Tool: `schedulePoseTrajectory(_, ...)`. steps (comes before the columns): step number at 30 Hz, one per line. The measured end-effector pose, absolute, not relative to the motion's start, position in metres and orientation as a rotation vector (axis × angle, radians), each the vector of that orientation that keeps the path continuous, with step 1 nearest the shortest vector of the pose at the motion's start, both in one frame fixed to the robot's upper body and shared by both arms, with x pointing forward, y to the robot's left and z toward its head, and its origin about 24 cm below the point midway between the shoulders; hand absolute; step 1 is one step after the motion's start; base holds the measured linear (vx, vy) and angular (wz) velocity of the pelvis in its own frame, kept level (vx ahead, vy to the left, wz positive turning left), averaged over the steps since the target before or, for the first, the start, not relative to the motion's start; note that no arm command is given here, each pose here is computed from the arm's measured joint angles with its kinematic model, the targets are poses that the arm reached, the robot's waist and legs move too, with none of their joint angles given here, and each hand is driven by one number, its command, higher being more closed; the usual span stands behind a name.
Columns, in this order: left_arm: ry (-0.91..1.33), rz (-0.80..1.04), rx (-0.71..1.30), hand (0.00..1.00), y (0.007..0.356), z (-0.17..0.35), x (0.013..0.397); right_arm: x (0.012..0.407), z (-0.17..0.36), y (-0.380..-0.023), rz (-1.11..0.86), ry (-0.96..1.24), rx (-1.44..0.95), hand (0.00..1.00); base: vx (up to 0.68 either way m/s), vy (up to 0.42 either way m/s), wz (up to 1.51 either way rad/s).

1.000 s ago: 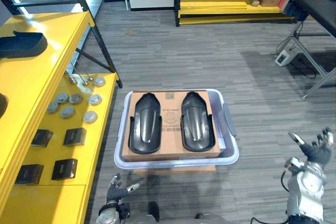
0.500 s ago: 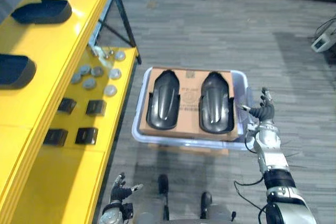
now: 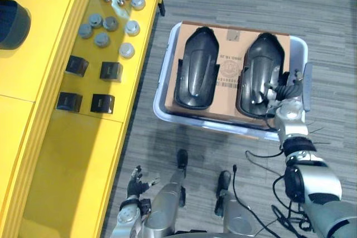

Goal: Walk over and take plastic housings, then place them on the shelf

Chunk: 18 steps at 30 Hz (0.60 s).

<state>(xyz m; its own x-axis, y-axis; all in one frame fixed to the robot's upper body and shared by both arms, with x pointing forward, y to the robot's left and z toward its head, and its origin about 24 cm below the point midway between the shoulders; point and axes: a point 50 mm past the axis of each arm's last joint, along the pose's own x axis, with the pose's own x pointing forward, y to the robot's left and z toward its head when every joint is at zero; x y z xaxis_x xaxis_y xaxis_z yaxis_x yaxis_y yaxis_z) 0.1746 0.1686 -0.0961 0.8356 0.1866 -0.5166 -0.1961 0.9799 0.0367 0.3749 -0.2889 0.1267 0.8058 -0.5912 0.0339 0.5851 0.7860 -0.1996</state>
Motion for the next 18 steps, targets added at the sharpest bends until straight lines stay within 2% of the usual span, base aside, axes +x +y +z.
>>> schedulePoseTrajectory(18, 0.481, 0.178, -0.036, 0.0, 0.159, -0.084, 0.19, 0.35, 0.104, -0.286, -0.621, -0.01, -0.165, 1.0, 0.0, -0.012, -0.01)
